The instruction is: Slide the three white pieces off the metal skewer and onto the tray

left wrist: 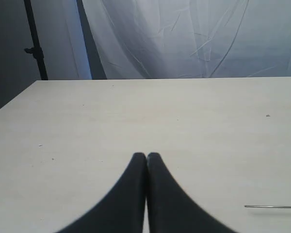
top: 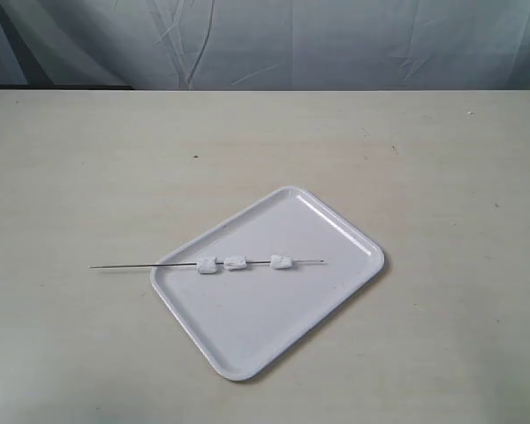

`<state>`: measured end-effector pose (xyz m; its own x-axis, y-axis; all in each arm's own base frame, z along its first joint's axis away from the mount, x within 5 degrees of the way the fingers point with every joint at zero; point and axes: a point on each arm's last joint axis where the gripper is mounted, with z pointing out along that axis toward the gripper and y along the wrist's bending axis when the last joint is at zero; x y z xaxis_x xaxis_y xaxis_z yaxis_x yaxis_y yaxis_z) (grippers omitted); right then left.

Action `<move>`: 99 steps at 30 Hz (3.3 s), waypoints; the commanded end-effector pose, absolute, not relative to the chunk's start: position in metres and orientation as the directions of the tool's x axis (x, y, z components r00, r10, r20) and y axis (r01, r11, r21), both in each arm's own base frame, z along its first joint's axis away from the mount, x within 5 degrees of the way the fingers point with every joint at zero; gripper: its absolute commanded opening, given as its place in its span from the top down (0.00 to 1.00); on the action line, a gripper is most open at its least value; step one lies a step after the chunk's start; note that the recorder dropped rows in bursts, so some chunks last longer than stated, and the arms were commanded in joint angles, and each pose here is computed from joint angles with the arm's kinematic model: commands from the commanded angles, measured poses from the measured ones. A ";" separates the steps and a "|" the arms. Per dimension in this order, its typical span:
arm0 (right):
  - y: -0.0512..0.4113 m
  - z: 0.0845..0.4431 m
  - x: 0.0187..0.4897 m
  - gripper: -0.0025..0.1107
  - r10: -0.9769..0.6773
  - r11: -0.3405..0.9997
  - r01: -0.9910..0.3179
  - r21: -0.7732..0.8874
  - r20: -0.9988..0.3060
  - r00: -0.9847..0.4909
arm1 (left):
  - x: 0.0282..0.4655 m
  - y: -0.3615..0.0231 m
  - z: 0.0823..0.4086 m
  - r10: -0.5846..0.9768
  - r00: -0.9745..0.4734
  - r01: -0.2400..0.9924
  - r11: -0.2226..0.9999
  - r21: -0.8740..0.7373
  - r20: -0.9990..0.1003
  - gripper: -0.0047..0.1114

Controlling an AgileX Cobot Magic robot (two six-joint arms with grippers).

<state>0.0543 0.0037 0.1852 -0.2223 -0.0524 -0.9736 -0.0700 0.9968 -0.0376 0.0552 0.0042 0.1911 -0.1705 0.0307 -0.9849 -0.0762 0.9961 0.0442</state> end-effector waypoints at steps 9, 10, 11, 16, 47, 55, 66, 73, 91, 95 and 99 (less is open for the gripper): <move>0.003 0.186 0.054 0.98 -0.055 0.997 -0.067 -0.042 -0.976 -0.213 | 0.055 0.003 0.192 0.042 -0.154 -0.050 0.997 0.051 -0.987 0.96; 0.003 0.186 0.054 0.98 -0.055 0.997 -0.067 -0.042 -0.976 -0.213 | 0.055 0.003 0.192 0.042 -0.154 -0.050 0.997 0.051 -0.987 0.96; 0.003 0.186 0.054 0.98 -0.055 0.997 -0.067 -0.042 -0.976 -0.213 | 0.055 0.003 0.192 0.042 -0.154 -0.050 0.997 0.051 -0.987 0.96; 0.003 0.186 0.054 0.98 -0.055 0.997 -0.067 -0.042 -0.976 -0.213 | 0.055 0.003 0.192 0.042 -0.154 -0.050 0.997 0.051 -0.987 0.96; 0.003 0.186 0.054 0.98 -0.055 0.997 -0.066 -0.042 -0.977 -0.208 | 0.056 0.004 0.194 0.100 -0.126 -0.057 0.992 0.108 -0.987 0.96; 0.002 0.230 0.053 0.98 -0.031 0.999 -0.030 -0.041 -0.961 0.275 | 0.053 0.003 0.230 0.126 0.260 -0.092 0.990 0.106 -0.957 0.96; 0.000 0.256 0.041 0.98 -0.018 1.000 -0.009 -0.027 -0.833 0.553 | 0.043 0.001 0.253 0.162 0.517 -0.117 0.986 0.118 -0.841 0.96; 0.000 0.257 0.041 0.98 -0.018 1.000 -0.008 -0.027 -0.826 0.563 | 0.042 0.001 0.255 0.163 0.538 -0.119 0.986 0.116 -0.827 0.96; -0.003 0.263 0.036 0.98 0.231 0.973 -0.137 0.187 -0.751 0.619 | 0.028 -0.016 0.270 -0.204 0.682 0.247 0.968 -0.041 -0.702 0.96; -0.003 0.279 0.029 0.98 0.318 0.948 -0.209 0.241 -0.679 0.662 | 0.025 -0.019 0.279 -0.157 0.703 0.243 0.970 0.026 -0.694 0.96; -0.001 0.324 0.020 0.98 0.365 0.931 -0.226 0.287 -0.763 0.534 | 0.021 -0.028 0.298 0.030 0.710 0.177 0.959 0.220 -0.704 0.90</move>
